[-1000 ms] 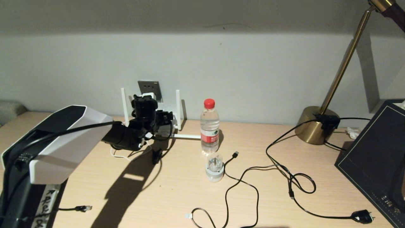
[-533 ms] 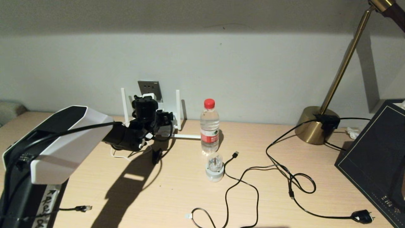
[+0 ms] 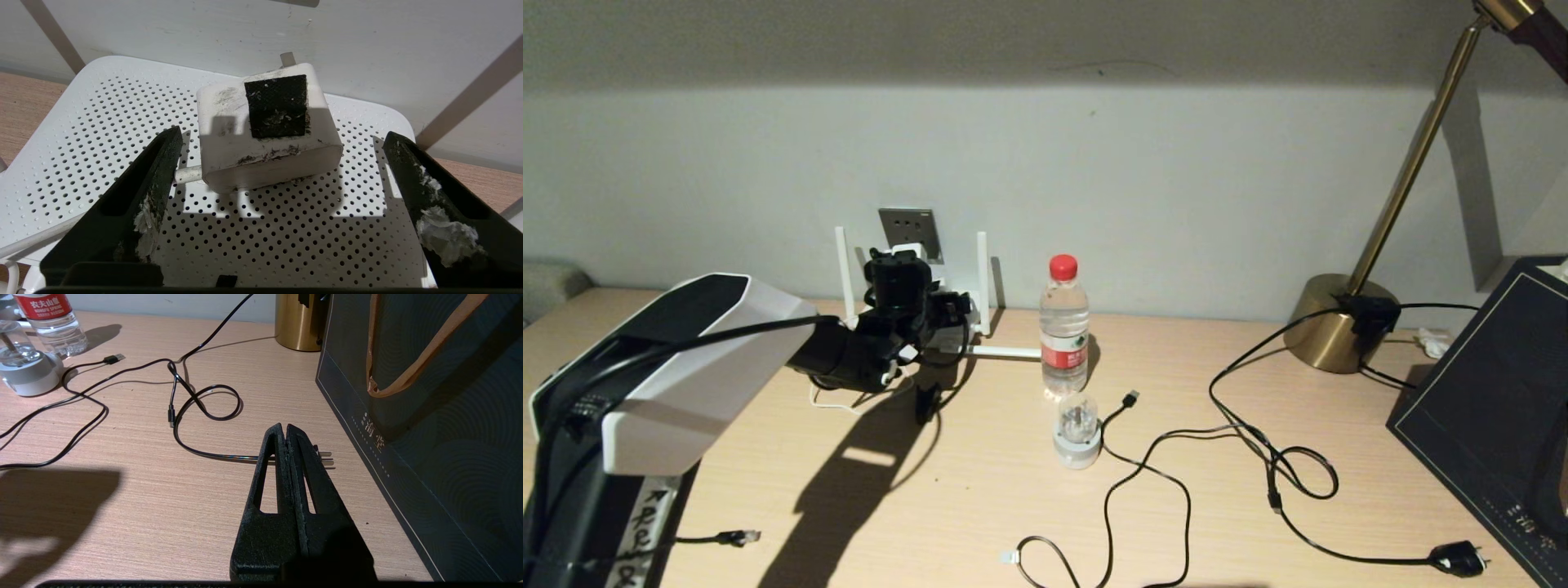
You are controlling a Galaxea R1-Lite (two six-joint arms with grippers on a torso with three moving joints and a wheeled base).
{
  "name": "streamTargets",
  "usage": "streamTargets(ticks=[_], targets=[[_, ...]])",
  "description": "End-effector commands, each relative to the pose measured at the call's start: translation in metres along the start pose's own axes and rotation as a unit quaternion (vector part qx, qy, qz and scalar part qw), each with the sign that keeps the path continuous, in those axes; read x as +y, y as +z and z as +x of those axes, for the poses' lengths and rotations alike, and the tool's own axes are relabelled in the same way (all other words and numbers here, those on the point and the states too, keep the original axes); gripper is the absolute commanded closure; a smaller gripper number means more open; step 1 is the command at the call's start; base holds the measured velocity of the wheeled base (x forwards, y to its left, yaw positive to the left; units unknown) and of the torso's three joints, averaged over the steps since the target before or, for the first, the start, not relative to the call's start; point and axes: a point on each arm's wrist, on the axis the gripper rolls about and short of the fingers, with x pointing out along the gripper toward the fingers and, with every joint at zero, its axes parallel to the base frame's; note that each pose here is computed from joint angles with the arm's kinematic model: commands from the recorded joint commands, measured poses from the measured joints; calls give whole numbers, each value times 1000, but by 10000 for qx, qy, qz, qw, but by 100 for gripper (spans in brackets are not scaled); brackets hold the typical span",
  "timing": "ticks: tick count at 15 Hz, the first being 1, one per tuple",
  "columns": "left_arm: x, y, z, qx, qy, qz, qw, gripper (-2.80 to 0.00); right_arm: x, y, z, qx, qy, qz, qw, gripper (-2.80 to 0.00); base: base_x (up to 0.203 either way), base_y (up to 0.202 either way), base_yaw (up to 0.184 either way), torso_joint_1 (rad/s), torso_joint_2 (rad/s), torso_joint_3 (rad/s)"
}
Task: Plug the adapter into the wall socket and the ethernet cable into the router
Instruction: Pick up plug
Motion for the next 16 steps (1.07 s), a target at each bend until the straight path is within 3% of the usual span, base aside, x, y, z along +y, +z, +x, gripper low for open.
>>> streamTargets(ticks=[1, 2, 16], targets=[[0, 1, 0, -30, 5, -13, 10000, -107, 0, -3, 1, 50, 4, -1, 10000, 0, 0, 0, 0, 0, 0, 0], [0, 2, -1, -33, 4, -14, 10000, 0, 0, -3, 1, 50, 4, -1, 10000, 0, 0, 0, 0, 0, 0, 0], [2, 16, -13, -96, -30, -35, 9999, 0, 0, -3, 1, 50, 4, -1, 10000, 0, 0, 0, 0, 0, 0, 0]])
